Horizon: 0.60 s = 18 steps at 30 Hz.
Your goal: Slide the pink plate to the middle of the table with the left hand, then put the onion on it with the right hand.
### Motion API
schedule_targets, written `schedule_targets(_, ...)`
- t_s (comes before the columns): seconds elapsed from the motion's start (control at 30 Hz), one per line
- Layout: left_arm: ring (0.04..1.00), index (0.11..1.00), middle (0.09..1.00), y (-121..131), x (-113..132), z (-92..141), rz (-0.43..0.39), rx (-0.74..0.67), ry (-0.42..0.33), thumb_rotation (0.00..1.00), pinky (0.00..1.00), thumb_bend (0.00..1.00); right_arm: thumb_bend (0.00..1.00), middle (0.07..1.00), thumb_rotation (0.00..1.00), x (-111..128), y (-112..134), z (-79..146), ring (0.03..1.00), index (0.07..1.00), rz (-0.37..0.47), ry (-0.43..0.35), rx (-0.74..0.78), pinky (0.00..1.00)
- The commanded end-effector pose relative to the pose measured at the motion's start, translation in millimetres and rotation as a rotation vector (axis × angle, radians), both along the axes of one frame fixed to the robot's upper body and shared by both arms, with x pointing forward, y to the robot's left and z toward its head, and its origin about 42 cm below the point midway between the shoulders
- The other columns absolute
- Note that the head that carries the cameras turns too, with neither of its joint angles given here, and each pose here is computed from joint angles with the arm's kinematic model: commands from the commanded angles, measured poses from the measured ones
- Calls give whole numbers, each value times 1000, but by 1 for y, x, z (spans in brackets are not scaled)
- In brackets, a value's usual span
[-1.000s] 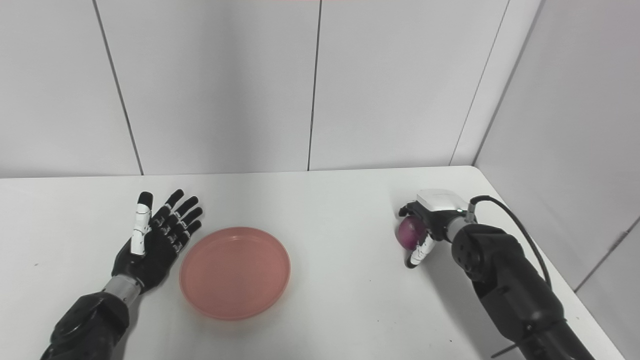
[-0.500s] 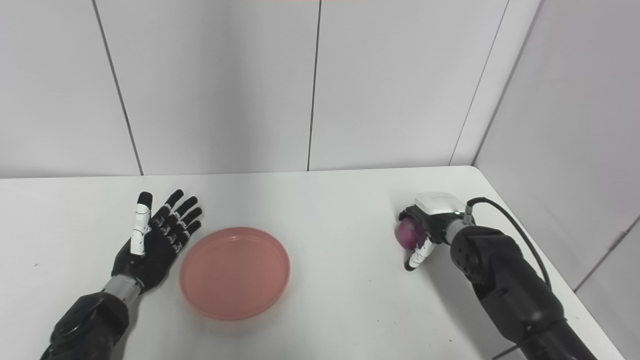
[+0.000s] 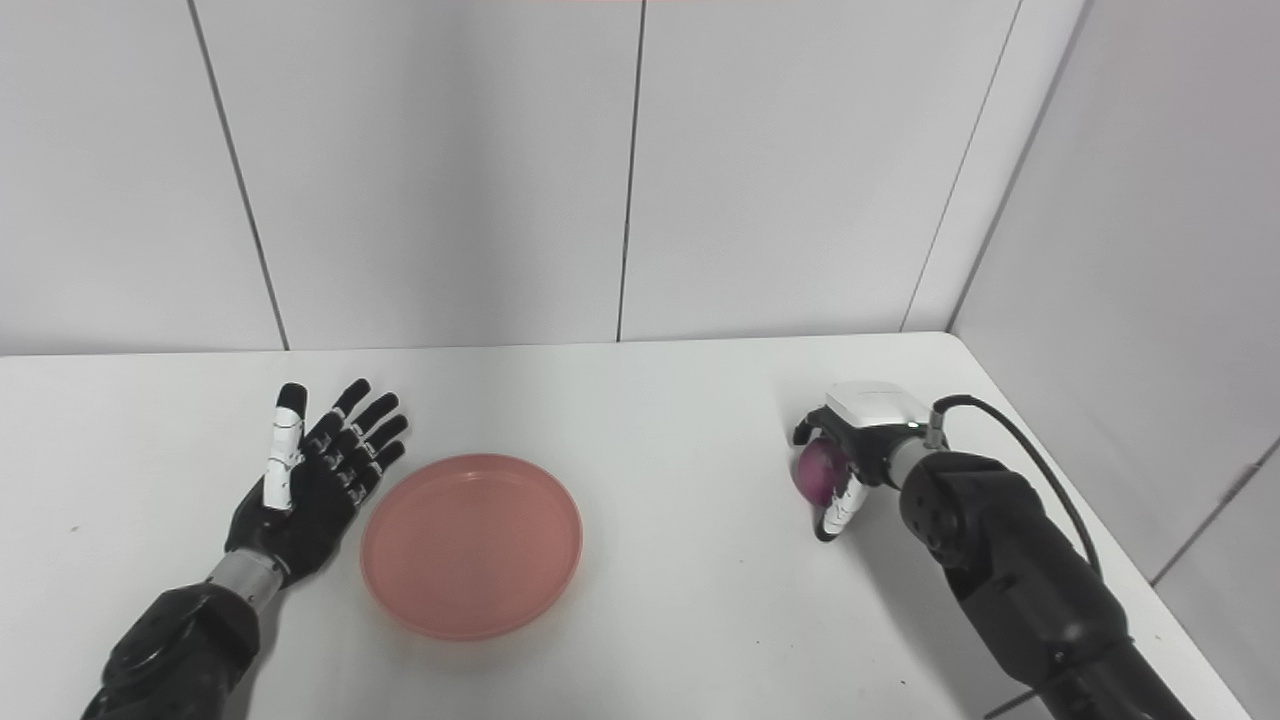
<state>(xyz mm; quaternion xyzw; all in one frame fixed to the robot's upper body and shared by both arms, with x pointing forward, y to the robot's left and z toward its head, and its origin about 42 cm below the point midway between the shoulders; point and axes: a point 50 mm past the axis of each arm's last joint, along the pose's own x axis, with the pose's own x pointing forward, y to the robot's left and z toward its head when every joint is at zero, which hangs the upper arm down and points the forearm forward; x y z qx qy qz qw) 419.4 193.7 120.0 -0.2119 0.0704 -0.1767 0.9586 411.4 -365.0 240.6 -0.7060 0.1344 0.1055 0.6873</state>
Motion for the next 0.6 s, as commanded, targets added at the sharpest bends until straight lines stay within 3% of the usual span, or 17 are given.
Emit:
schedule_targets(0.0, 958, 1000, 949, 8, -13, -31, 13, 46, 142, 858, 1000, 833, 741, 612, 83, 7, -9, 20, 533, 755, 7, -57, -45, 464)
schedule_targets(0.1, 965, 1000, 954, 8, -13, -32, 10, 45, 140, 862, 1000, 832, 728, 575, 93, 8, -10, 20, 493, 749, 14, -54, -47, 437)
schedule_targets(0.13, 964, 1000, 955, 8, -13, -32, 10, 45, 140, 864, 1000, 828, 631, 523, 38, 8, -10, 20, 478, 743, 14, -54, -46, 424)
schedule_targets(0.2, 961, 1000, 954, 8, -13, -32, 10, 46, 141, 865, 1000, 829, 578, 494, 7, 8, -10, 20, 454, 734, 13, -55, -45, 398)
schedule_targets(0.37, 957, 1000, 950, 9, -12, -33, 13, 52, 141, 865, 1000, 831, 566, 483, 0, 10, -11, 19, 406, 692, 22, -51, -59, 335)
schedule_targets(0.57, 952, 1000, 948, 9, -12, -34, 15, 48, 145, 858, 1000, 835, 565, 484, 0, 10, -9, 19, 421, 661, 6, -28, -60, 340)
